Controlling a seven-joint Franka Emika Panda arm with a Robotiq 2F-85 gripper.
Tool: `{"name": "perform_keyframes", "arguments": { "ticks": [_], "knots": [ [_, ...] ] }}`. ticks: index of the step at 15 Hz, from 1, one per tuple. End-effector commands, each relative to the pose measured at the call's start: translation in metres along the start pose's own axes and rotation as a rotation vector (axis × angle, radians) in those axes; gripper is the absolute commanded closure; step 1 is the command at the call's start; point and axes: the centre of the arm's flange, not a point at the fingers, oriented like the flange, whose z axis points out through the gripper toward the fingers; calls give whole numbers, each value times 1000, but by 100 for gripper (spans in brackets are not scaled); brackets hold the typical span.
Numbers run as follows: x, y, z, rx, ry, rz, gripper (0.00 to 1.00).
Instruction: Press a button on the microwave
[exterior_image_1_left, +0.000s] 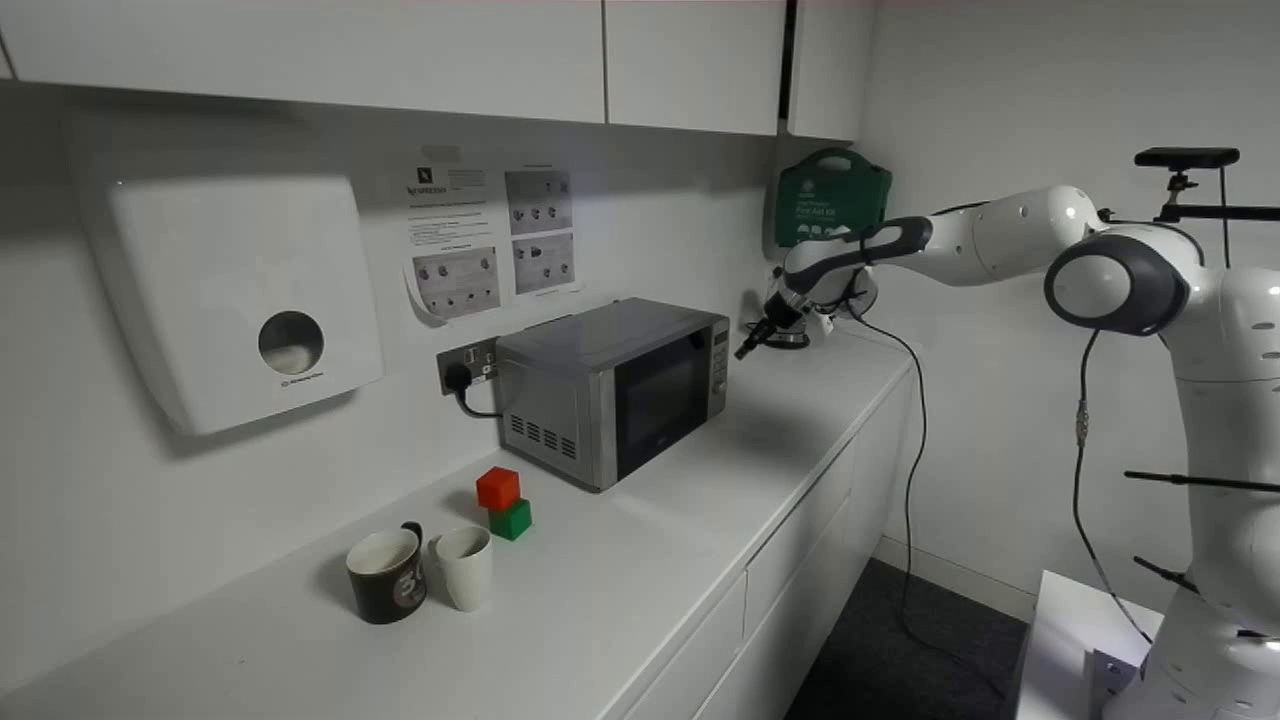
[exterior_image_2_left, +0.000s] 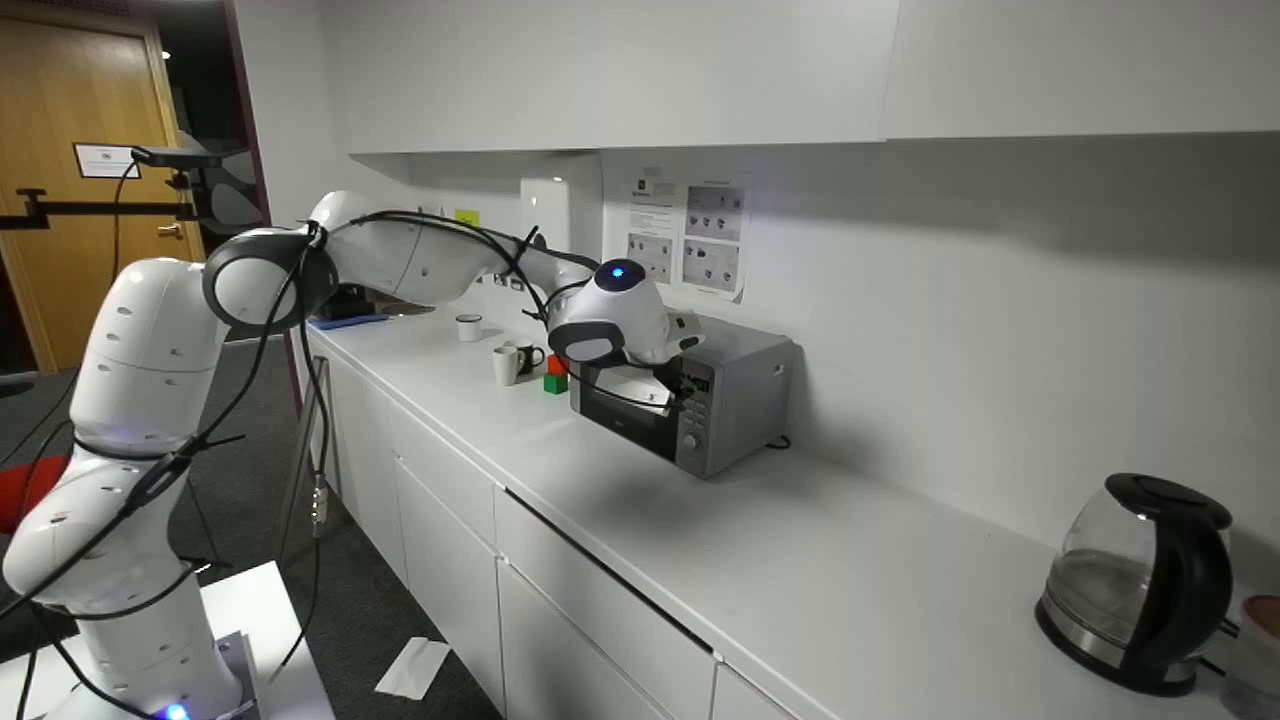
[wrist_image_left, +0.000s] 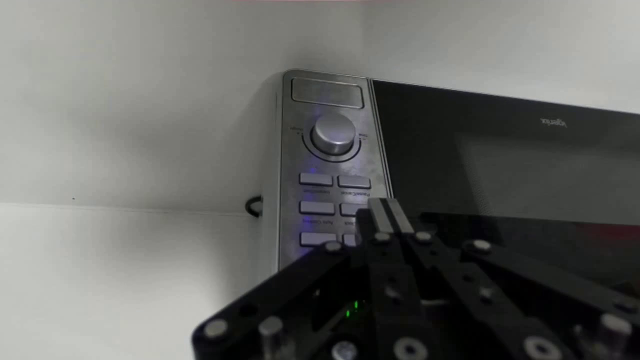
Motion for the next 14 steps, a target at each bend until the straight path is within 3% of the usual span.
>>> {"name": "perform_keyframes", "arguments": {
  "ticks": [1, 14],
  "knots": [
    [0, 0, 0, 0, 0, 0, 99],
    [-3, -1, 13, 3, -6, -4, 100]
  ]
}}
